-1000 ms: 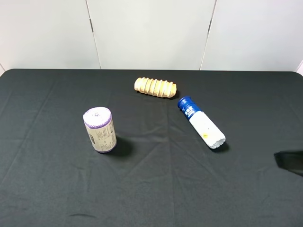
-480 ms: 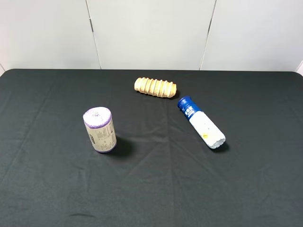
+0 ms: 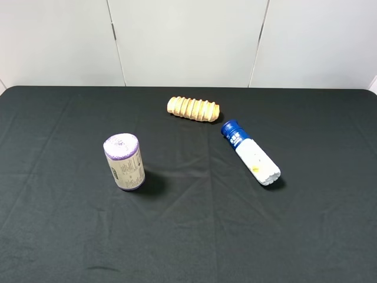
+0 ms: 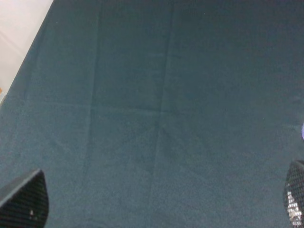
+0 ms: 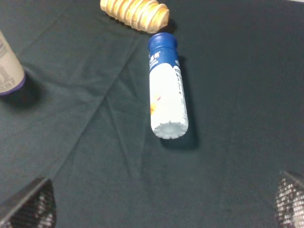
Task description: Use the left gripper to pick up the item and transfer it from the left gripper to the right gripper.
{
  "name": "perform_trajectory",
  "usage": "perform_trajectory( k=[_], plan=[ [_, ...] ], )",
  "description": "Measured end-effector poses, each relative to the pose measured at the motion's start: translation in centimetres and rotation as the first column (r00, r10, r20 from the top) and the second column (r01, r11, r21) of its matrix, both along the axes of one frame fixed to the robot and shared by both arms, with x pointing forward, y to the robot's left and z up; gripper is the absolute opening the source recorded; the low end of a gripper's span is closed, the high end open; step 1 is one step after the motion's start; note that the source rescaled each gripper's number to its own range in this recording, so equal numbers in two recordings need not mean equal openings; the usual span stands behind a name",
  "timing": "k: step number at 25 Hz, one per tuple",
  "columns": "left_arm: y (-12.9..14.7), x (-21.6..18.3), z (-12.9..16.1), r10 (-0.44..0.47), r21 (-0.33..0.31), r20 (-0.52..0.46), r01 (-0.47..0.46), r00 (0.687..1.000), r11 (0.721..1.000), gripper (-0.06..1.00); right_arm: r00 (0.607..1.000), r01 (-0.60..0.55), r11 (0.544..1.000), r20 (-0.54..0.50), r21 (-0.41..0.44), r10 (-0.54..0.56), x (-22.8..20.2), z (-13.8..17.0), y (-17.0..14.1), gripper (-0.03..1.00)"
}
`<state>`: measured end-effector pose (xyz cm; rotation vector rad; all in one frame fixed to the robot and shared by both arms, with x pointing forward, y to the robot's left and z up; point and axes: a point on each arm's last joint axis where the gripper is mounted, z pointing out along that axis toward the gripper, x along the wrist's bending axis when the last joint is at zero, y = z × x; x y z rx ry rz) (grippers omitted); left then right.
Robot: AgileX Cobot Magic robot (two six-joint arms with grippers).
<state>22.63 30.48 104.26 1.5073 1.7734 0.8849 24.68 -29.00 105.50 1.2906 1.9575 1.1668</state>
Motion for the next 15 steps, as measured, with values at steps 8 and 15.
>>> perform_trajectory(
  k=[8,15],
  plan=[
    [0.0,0.0,0.0,0.000,0.000,0.000,0.000,1.000,1.000,0.99,0.971,0.233,0.972,0.042,0.017,-0.234,-0.5,0.0,-0.3,1.00],
    [0.0,0.0,0.0,0.000,0.000,0.000,0.000,1.000,1.000,0.99,0.919,0.384,0.923,0.087,0.038,-0.386,-1.2,0.0,-0.4,1.00]
  ],
)
